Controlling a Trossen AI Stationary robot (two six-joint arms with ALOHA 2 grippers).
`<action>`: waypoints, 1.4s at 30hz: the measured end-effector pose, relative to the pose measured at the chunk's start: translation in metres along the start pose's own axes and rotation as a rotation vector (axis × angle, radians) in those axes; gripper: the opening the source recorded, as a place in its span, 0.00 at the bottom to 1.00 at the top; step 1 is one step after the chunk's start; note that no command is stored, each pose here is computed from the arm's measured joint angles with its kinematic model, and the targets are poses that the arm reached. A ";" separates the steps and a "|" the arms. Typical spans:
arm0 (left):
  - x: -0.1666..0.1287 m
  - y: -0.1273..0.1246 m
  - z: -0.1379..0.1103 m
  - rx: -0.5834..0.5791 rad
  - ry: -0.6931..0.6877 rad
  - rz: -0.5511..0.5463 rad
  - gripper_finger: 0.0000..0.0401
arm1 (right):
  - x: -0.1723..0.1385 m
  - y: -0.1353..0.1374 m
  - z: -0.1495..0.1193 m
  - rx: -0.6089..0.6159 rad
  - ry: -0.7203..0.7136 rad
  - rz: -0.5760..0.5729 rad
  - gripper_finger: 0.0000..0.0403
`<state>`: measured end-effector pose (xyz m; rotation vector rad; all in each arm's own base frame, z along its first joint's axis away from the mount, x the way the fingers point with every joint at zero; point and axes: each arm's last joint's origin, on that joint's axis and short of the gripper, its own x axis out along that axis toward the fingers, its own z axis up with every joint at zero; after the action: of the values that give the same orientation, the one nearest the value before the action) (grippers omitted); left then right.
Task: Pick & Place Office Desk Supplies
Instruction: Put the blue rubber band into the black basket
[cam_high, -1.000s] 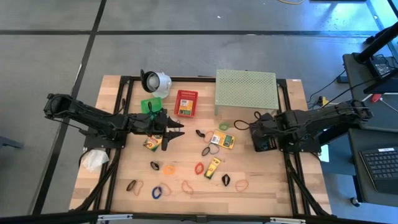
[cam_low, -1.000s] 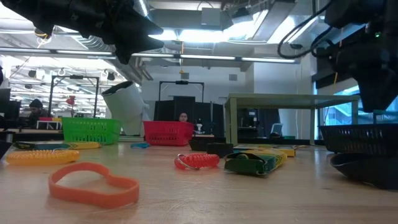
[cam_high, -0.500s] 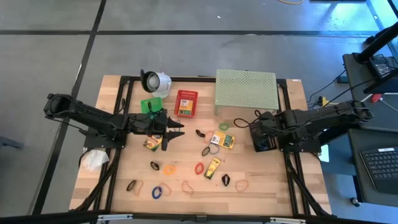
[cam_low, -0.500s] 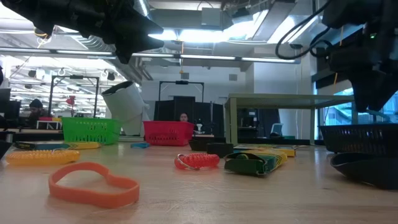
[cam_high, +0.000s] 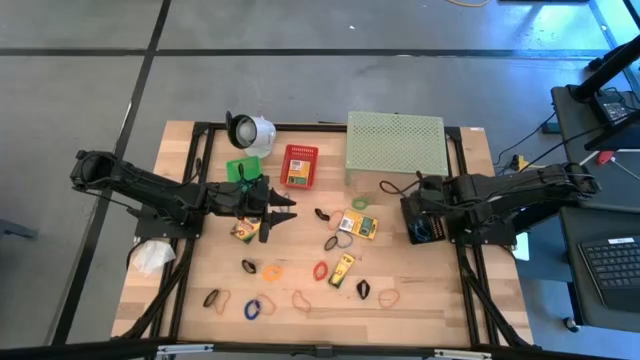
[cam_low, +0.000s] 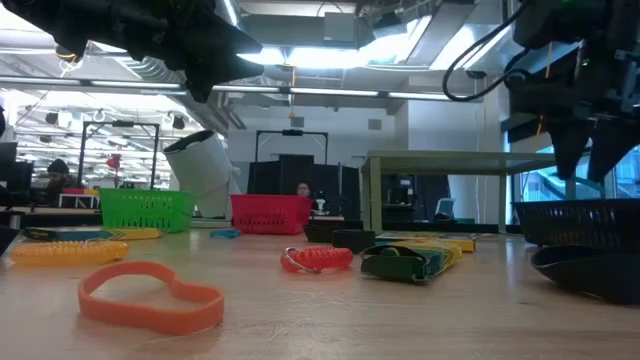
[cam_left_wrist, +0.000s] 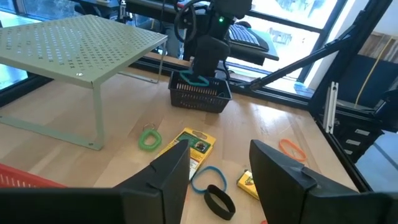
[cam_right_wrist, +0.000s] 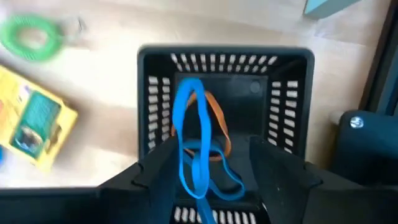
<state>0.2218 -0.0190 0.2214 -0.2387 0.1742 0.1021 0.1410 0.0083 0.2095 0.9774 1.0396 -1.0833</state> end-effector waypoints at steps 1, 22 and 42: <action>0.000 0.000 0.000 -0.003 0.001 -0.001 0.40 | 0.000 0.000 0.000 0.006 -0.008 -0.001 0.49; 0.000 0.000 0.000 -0.007 0.005 -0.017 0.40 | 0.002 0.003 -0.003 -0.127 0.116 0.011 0.47; 0.000 -0.001 0.000 -0.010 0.009 -0.032 0.40 | 0.003 0.000 0.004 0.081 -0.053 -0.029 0.43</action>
<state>0.2218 -0.0200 0.2213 -0.2519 0.1792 0.0701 0.1422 0.0044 0.2077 0.9961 0.9756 -1.1764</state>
